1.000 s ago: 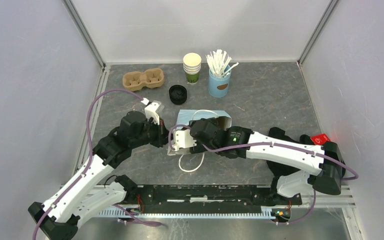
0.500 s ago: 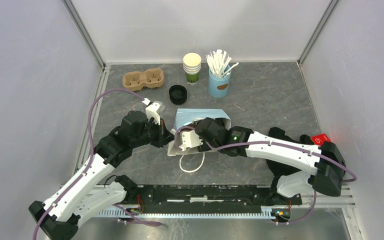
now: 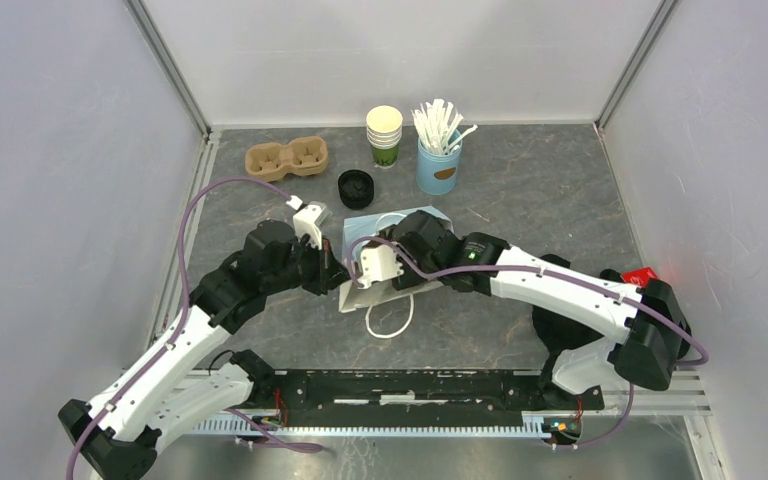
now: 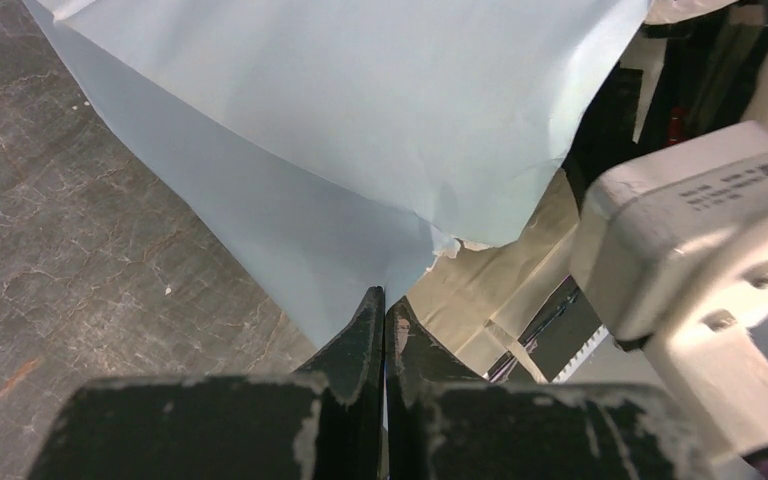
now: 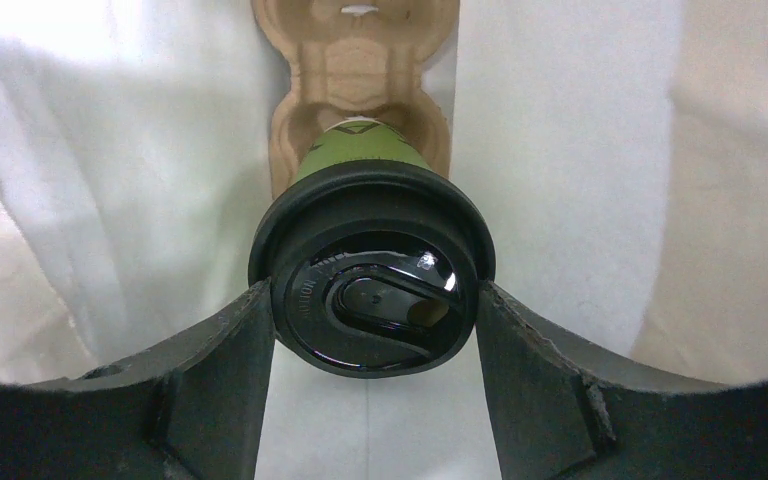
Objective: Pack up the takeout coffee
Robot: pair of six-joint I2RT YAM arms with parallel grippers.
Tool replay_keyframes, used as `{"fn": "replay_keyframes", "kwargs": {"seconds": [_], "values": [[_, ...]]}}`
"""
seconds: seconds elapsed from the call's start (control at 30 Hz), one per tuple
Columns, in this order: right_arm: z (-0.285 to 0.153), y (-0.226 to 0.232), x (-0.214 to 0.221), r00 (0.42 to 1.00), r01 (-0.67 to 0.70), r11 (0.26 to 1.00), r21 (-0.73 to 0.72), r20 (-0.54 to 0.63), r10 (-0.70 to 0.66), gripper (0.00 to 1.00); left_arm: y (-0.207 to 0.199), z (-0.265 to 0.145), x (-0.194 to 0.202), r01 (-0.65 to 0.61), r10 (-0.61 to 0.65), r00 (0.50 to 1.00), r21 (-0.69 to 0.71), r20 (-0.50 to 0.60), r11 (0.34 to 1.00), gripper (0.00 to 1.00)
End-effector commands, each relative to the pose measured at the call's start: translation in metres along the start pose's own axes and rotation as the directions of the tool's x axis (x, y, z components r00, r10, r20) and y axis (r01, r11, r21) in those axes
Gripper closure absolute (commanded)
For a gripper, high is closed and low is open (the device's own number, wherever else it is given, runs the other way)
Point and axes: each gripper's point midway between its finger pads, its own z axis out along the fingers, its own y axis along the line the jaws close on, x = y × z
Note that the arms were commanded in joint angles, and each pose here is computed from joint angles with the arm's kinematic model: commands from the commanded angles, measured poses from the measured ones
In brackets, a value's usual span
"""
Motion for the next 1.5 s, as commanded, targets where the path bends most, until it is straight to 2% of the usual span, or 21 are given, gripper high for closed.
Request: {"fn": "replay_keyframes", "kwargs": {"seconds": [0.0,0.17,0.67,1.0,1.3,1.47], "values": [[-0.012,-0.027,-0.025,0.997,0.001,1.000,0.023,0.082,-0.003,0.84,-0.010,-0.006,-0.011,-0.020,0.020,1.000,0.029,0.019,0.999,0.98],[-0.006,-0.029,-0.015,0.999,0.049,0.998,0.047,0.022,-0.050,0.84,-0.011,-0.006,-0.015,-0.021,0.020,1.000,0.029,0.024,0.999,0.98],[-0.014,-0.013,-0.034,0.992,0.090,0.996,-0.001,0.094,-0.090,0.84,-0.007,-0.006,-0.013,-0.011,0.010,1.000,0.007,0.019,1.000,0.98],[-0.005,-0.024,-0.033,0.979,0.196,0.980,0.033,0.055,-0.198,0.84,-0.010,-0.007,-0.010,-0.010,0.010,1.000,0.023,0.009,1.000,0.98],[-0.002,-0.027,-0.040,0.966,0.240,0.971,0.001,0.101,-0.239,0.84,-0.010,-0.007,-0.007,-0.009,0.009,1.000,0.030,0.001,1.000,0.98],[0.012,-0.030,-0.031,0.970,0.229,0.973,0.017,0.083,-0.230,0.84,-0.011,-0.008,-0.007,-0.009,0.009,1.000,0.038,0.001,0.999,0.98]]}}
